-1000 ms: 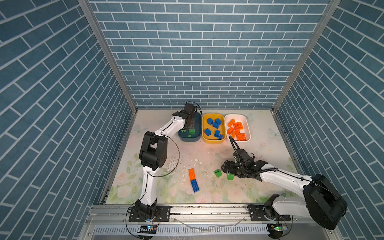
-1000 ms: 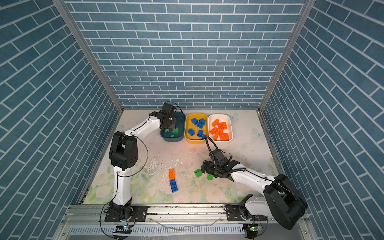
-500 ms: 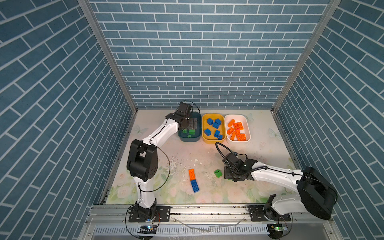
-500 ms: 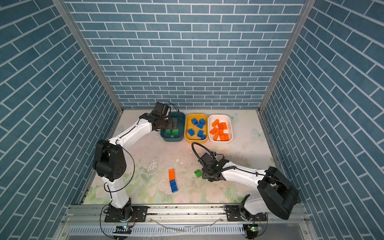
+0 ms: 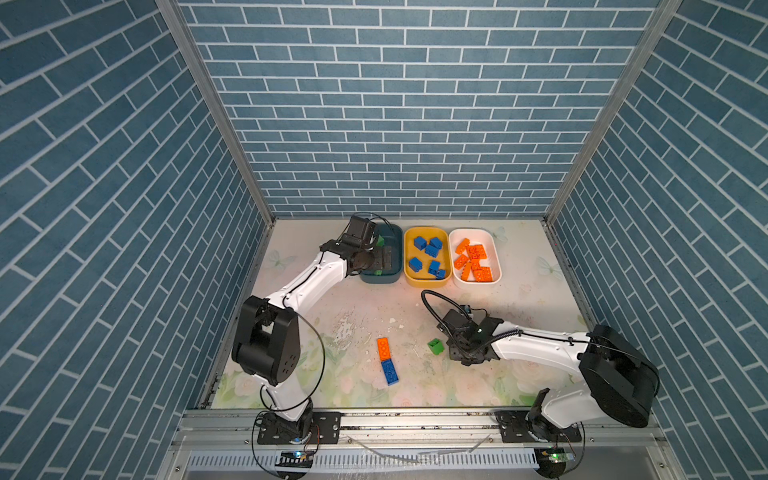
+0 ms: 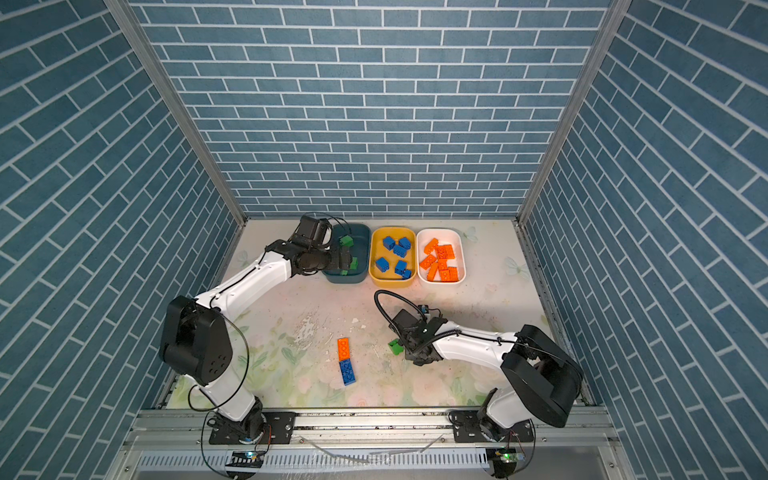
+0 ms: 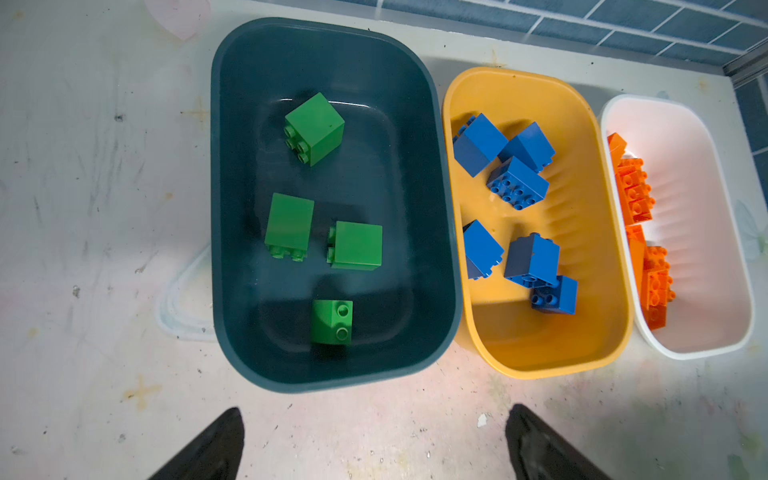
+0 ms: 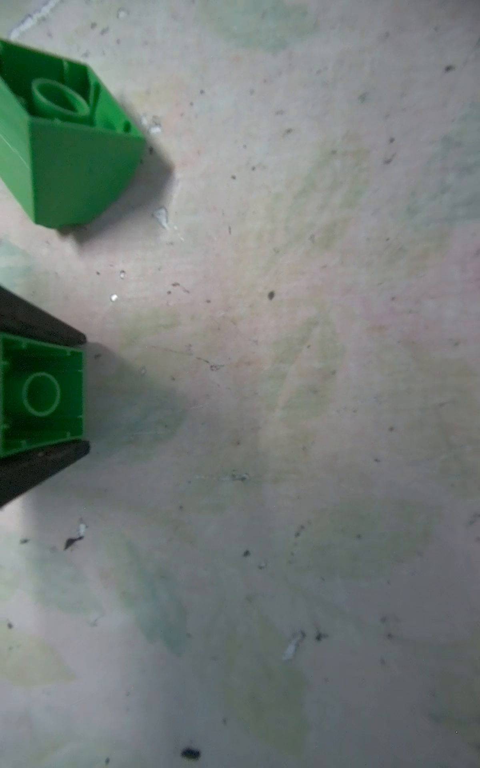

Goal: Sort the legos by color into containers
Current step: 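Carry the green brick into the teal bin with the right gripper and release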

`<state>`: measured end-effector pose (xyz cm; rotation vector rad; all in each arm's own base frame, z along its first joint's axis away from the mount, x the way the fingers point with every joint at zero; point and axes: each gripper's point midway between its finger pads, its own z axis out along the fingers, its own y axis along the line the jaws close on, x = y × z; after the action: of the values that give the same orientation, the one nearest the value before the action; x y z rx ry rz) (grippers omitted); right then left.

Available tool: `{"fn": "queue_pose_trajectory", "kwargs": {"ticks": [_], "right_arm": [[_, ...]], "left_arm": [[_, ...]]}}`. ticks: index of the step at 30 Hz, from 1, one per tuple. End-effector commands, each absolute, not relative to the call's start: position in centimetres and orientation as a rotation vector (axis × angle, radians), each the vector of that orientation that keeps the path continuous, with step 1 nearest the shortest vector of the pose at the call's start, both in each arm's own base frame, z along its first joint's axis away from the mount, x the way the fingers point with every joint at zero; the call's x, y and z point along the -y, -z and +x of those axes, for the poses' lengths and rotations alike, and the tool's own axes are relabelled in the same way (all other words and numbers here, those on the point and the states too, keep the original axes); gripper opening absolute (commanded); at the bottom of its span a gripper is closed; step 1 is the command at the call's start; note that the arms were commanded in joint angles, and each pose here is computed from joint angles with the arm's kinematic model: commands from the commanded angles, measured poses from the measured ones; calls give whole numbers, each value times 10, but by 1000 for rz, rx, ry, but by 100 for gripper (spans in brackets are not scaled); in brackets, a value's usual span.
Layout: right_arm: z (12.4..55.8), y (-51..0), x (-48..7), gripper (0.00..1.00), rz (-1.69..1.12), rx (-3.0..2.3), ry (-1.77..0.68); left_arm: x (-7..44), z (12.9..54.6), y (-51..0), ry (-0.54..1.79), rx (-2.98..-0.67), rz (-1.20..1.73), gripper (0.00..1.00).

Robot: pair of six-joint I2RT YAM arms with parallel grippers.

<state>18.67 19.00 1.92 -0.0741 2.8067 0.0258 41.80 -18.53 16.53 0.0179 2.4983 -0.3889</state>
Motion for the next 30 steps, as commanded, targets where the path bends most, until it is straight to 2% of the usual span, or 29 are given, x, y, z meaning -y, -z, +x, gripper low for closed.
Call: {"fn": "queue_pose_trajectory", "kwargs": {"ticks": [1, 7, 13, 20, 26, 30], "right_arm": [[194, -29, -184, 30, -93, -2742, 13], [216, -63, -201, 23, -144, -2615, -61], [254, -107, -240, 23, -210, -2467, -188], [331, -143, -309, 23, -250, -2335, -458], [396, -155, -358, 23, -369, -2285, -511], [433, -149, -379, 25, -417, -2275, -496]], "left_arm": [[181, 410, -170, 427, -2473, -30, 99], [166, 398, -165, 392, -2469, -82, 99], [149, 390, -157, 377, -2475, -188, 99], [142, 380, -136, 385, -2520, -302, 99], [122, 361, -126, 260, -2583, -351, 99], [117, 343, -119, 257, -2620, -357, 99]]}}
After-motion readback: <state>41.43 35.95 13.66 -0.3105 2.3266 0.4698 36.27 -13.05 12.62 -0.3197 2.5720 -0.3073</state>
